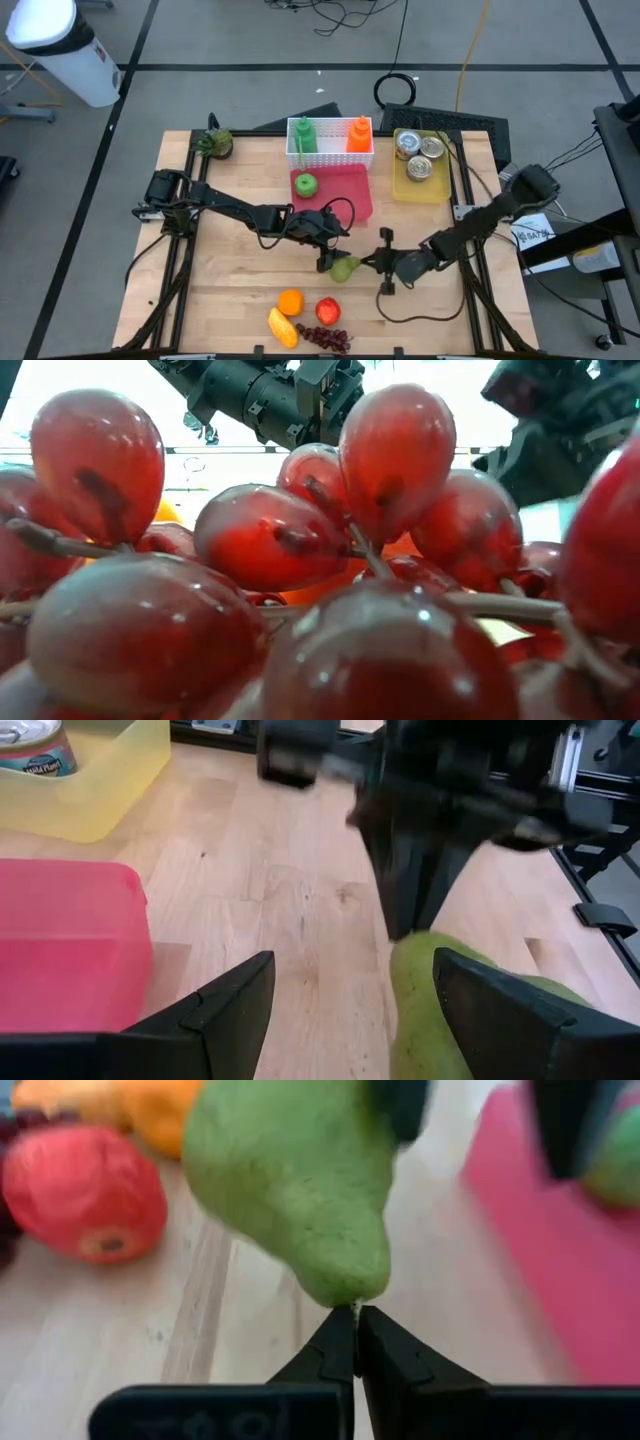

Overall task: Pick & Place Food Item
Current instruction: Put the green pear into the red bin

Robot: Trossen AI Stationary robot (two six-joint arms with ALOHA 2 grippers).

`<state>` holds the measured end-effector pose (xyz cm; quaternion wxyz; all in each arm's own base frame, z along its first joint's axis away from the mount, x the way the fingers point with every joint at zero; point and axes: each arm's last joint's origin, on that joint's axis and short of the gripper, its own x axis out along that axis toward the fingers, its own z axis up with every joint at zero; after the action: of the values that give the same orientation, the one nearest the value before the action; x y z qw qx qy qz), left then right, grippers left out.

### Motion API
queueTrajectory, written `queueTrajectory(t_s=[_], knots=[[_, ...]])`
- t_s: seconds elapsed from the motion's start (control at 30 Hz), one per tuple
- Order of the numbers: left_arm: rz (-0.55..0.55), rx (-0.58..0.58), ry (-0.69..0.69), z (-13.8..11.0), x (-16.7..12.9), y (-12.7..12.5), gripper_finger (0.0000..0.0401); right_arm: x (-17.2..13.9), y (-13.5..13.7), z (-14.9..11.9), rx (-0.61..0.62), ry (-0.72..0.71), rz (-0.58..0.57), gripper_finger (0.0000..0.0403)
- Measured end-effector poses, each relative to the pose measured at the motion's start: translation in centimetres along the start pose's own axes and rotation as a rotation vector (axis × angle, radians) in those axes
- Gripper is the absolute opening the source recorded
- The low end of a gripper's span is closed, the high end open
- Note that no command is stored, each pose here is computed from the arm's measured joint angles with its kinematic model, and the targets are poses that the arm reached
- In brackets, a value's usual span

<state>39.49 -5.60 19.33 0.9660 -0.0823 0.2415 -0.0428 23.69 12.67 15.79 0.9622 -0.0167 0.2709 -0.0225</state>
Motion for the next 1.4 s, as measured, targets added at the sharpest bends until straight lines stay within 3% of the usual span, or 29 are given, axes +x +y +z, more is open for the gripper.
queueTrajectory(t_s=[0.33,0.73,1.1,1.23,1.4], knots=[[0.004,0.000,-0.004,0.1,0.0,0.0,0.0285,-2.1,-1.0,2.2,-0.053,-0.121,-0.093,0.0001],[0.055,0.045,-0.018,0.4,-0.4,0.2,0.0285,-3.1,-1.9,3.5,-0.093,-0.181,-0.115,0.0000],[0.076,0.052,-0.143,5.8,-7.3,0.8,0.0285,-5.5,-4.6,5.9,-0.114,-0.290,-0.182,0.0000],[0.082,0.056,-0.122,6.5,-9.9,0.7,0.0285,-5.3,-6.5,6.4,-0.132,-0.285,-0.253,0.0000],[0.089,0.082,-0.077,6.5,-11.4,0.6,0.0285,-4.5,-9.4,7.1,-0.170,-0.250,-0.262,0.0000]])
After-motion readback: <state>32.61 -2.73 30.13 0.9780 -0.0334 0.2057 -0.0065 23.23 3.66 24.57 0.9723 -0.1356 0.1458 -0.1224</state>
